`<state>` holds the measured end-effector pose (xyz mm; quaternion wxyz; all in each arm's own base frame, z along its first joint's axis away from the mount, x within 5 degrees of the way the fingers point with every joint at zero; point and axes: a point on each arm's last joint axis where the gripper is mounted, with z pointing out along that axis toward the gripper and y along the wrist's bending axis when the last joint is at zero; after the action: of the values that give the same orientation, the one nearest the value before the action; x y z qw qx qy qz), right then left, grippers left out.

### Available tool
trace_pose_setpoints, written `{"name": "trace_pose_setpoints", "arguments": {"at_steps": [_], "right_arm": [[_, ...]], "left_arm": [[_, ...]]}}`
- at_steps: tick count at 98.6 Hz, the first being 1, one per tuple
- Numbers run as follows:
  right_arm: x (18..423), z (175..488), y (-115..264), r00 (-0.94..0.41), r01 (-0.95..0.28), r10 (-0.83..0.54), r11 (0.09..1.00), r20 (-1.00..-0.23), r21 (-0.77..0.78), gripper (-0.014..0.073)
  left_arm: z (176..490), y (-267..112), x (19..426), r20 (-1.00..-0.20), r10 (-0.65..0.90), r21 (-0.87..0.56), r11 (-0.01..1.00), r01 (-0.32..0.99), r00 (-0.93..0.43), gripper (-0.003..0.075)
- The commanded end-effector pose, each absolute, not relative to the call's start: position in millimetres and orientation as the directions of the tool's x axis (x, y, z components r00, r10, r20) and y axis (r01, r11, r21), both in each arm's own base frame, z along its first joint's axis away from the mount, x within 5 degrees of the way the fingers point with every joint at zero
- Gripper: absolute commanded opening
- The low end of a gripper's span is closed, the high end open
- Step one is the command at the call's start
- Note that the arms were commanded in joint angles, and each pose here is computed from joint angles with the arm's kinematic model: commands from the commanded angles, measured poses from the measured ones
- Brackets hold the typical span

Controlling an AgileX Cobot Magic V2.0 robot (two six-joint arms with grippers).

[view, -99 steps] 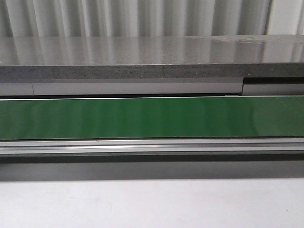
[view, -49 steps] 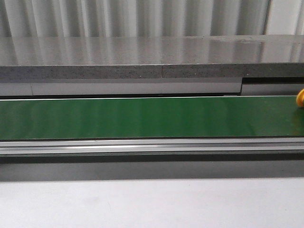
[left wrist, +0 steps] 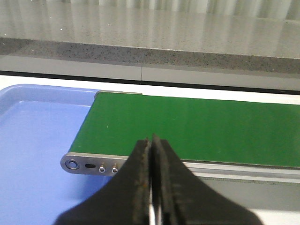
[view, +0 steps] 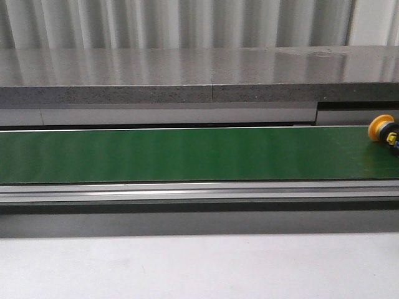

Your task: Move button from right to left

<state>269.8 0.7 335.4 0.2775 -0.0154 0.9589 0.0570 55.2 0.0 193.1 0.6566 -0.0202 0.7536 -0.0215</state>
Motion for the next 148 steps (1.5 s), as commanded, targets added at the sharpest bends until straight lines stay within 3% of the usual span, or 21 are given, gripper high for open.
{"name": "trace_pose_setpoints", "arguments": {"at_steps": [1,22,50,104,124,148], "right_arm": [[253,365,5,-0.767,-0.090,-0.011,0.992,-0.642,0.091,-0.0066],[212,370,12,-0.651,-0.121,-0.034,0.991,-0.758,0.060,-0.0066],[150,350,11,-0.485,-0.136,-0.076,0.991,-0.871,-0.010,-0.0066],[49,315,10,-0.232,-0.128,-0.079,0.990,-0.970,-0.050,-0.0066],[35,308,10,-0.178,-0.126,-0.079,0.990,-0.981,-0.057,-0.0066],[35,303,10,-0.205,-0.131,-0.081,0.990,-0.975,-0.054,-0.0066]], "left_arm": [[193,0,54,-0.996,-0.069,-0.069,0.998,0.006,-0.053,-0.0020],[193,0,54,-0.996,-0.069,-0.069,0.998,0.006,-0.053,-0.0020],[193,0,54,-0.996,-0.069,-0.069,0.998,0.006,-0.053,-0.0020],[196,0,54,-0.997,-0.069,-0.070,0.998,0.010,-0.019,-0.0020],[200,0,54,-0.998,-0.057,-0.057,0.998,0.013,0.023,-0.0020],[213,-1,53,-0.991,-0.039,-0.036,0.999,0.022,0.129,-0.0020]]}}
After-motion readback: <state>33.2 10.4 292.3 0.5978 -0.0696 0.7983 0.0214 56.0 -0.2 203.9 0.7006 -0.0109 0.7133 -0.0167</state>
